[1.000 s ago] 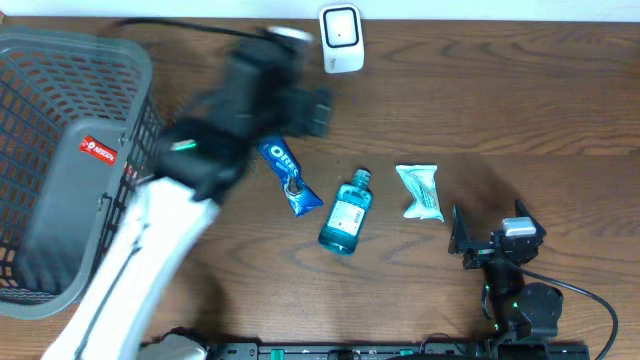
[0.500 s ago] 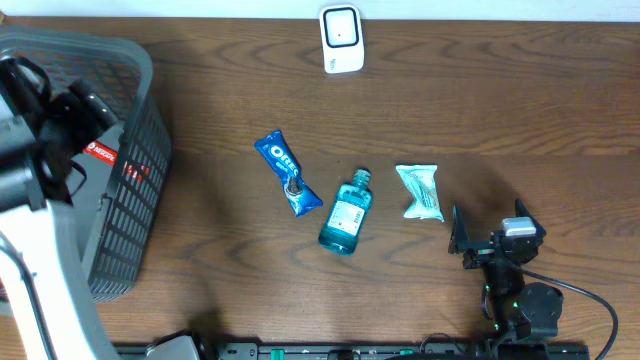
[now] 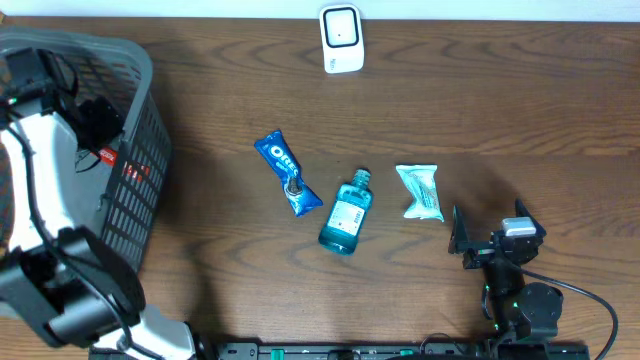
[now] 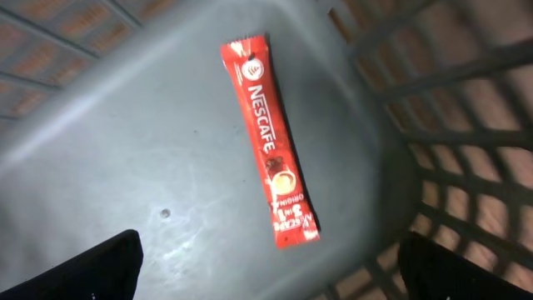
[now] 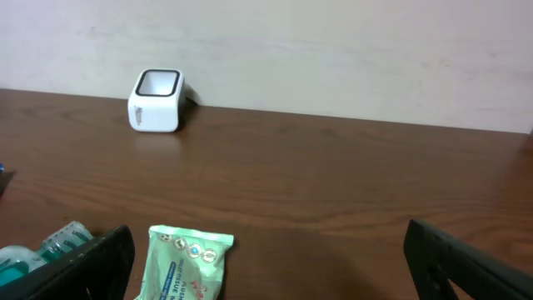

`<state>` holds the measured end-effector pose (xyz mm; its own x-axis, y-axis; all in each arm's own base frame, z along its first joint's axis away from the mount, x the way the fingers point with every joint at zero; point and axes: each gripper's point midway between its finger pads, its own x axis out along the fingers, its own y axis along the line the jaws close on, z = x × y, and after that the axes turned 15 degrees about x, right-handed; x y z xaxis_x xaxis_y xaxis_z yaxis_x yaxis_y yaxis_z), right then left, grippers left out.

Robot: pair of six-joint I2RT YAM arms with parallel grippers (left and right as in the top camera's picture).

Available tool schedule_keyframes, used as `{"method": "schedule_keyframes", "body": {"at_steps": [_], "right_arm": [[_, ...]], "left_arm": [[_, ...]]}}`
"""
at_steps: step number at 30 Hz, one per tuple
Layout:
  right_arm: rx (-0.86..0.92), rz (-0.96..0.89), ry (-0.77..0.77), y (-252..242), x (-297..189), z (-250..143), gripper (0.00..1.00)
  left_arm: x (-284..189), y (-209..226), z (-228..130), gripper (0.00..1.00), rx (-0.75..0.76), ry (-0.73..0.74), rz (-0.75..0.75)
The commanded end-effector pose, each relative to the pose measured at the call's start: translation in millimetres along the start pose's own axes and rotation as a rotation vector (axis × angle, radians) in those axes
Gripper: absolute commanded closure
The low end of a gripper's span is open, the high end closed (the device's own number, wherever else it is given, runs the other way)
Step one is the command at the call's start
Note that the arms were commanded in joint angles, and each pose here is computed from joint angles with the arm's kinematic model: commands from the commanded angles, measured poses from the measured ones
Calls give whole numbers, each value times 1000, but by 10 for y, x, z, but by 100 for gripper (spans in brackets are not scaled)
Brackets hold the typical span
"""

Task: Scan the item barcode
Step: 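Reach the left gripper into the basket toward the red Nescafe stick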

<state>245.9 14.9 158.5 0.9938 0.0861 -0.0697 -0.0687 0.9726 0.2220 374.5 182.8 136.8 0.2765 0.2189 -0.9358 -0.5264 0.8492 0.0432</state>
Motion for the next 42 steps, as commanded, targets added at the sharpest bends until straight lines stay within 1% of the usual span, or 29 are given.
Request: {"method": "schedule_keyframes", "body": {"at_steps": [1,6,17,24,30,39,42], "right_arm": [[12,1,-1,6,-2,-5,1],[12,1,-1,6,-2,-5,1],[12,1,-1,6,-2,-5,1],[12,2,-1,6,-2,-5,1],[12,2,-1,6,-2,-5,1],[12,2,-1,6,-2,-5,1],[12,2,-1,6,-2,-5,1]], "left_arm": [[190,38,-2,2,-71,29,27],[509,10,-6,2,-115,61,33],[1078,0,-52,2,-134,104,63],[1173,34,-68,2,-132,104,86],[1284,128,-269,2,-122,136,141],[1511,135,-488,1,-123,130,141],[1540,145,-581,32,-120,150,145]]}}
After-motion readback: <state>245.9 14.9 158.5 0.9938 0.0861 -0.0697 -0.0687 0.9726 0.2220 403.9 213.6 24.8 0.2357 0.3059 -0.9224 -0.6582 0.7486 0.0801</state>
